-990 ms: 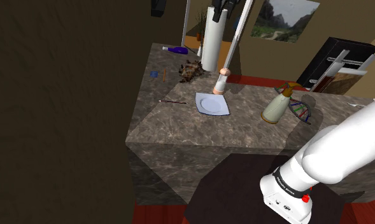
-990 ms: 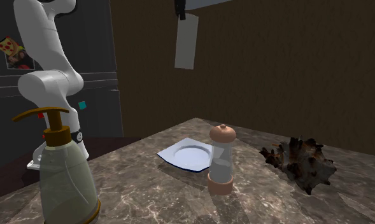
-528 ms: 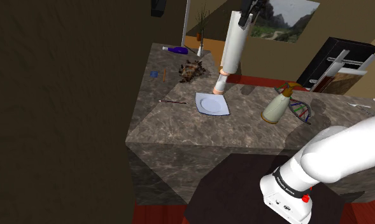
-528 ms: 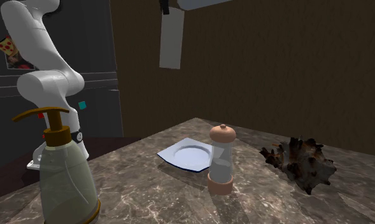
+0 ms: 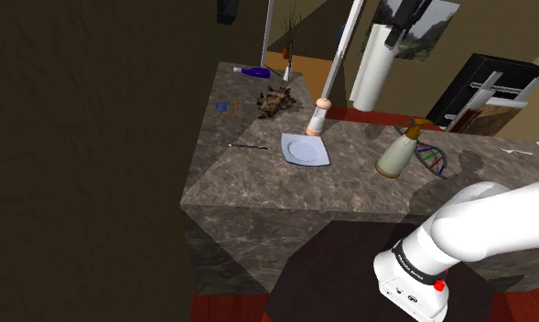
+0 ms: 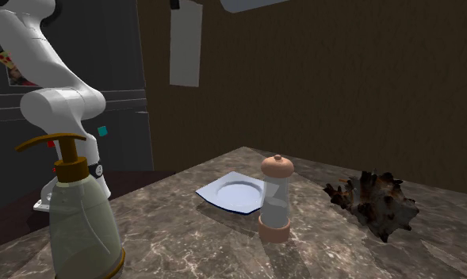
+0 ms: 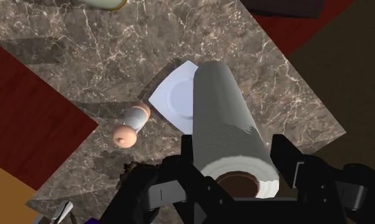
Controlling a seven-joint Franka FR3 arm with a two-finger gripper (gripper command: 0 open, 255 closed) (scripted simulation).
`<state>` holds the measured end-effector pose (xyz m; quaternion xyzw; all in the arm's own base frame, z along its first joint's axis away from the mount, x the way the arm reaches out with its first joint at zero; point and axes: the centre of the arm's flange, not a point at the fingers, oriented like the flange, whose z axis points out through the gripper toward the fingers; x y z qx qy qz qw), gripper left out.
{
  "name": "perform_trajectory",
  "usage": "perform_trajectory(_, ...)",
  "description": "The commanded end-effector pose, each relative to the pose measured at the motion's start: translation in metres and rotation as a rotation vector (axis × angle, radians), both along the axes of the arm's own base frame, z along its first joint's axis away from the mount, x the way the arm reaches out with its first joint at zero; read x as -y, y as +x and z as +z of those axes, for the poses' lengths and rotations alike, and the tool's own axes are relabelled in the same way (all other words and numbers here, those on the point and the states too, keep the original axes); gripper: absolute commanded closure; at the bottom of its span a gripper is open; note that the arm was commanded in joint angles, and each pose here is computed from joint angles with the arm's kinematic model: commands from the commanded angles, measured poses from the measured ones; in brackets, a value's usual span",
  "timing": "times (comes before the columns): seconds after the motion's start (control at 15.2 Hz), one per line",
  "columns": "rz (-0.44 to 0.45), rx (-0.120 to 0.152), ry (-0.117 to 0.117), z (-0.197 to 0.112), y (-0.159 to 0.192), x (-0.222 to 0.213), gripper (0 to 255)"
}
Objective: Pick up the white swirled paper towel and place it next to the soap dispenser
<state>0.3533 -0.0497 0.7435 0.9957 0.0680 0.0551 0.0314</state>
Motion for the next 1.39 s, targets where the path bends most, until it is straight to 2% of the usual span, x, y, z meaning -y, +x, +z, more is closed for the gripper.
perform_trajectory(0.0, 0.001, 0.0, 0.0, 0.002, -0.02, 0.019, 255)
perform_trajectory(0.92, 0.001, 0.0, 0.0, 0.002, -0.147, 0.162, 255)
perform_trajectory(1.32, 0.001, 0.0, 0.0, -0.029, -0.147, 0.162, 255)
